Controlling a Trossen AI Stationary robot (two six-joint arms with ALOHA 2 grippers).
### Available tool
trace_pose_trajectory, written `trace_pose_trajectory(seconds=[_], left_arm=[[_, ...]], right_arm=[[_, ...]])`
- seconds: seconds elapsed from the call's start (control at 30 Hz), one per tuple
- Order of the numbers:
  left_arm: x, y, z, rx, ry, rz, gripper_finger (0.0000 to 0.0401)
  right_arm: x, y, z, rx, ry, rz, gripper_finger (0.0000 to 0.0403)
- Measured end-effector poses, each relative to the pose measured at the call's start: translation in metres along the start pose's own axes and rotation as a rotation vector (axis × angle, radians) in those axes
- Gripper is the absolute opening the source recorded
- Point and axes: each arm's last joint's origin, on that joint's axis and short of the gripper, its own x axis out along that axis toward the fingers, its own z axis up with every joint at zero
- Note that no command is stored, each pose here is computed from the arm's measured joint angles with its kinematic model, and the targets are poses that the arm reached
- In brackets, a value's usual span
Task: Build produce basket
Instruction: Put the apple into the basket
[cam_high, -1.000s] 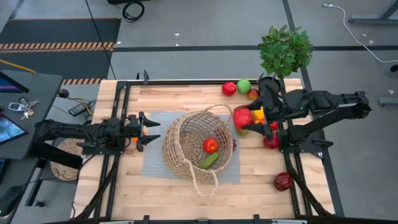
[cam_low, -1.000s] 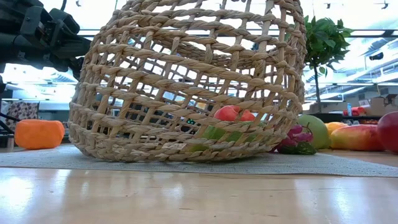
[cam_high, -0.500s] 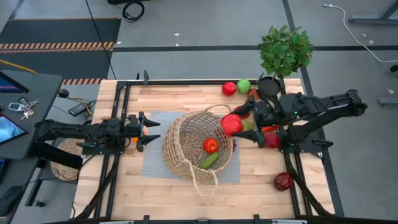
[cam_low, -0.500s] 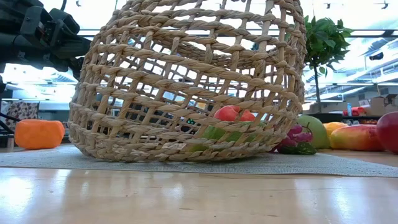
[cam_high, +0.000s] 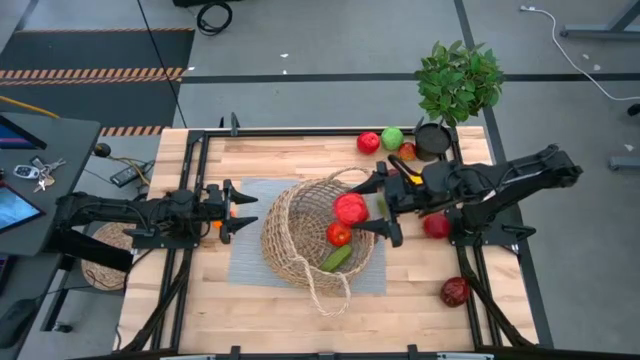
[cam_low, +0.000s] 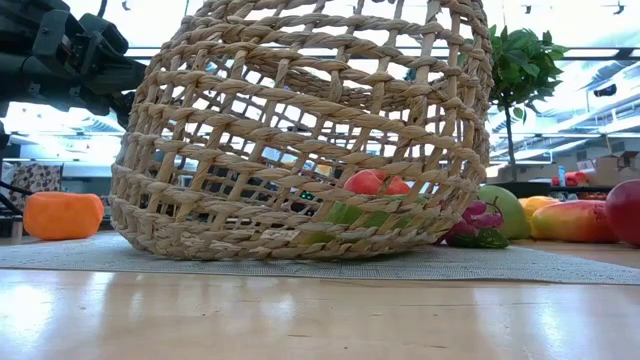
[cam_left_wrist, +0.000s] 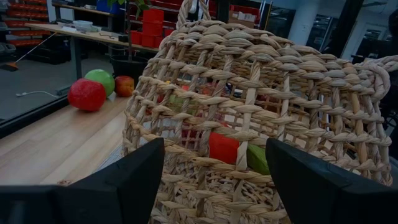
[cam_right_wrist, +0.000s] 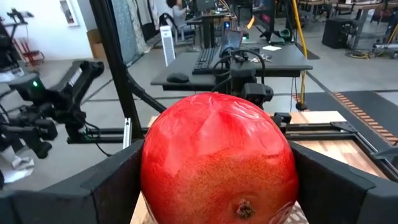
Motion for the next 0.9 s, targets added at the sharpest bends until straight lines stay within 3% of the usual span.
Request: trace_pose_trajectory(seconds=[0.3,0.9], left_arm=[[0.0,0.0,0.0,0.0,0.0,0.0,0.0286],[0.0,0.0,0.0,0.0,0.0,0.0,0.0286]], right_arm=[[0.027,0.003,-0.017,-0.047,0.066,-0.019,0.036],[0.03,0.008,-0.017,-0.069,0.09,-0.013,0.036]])
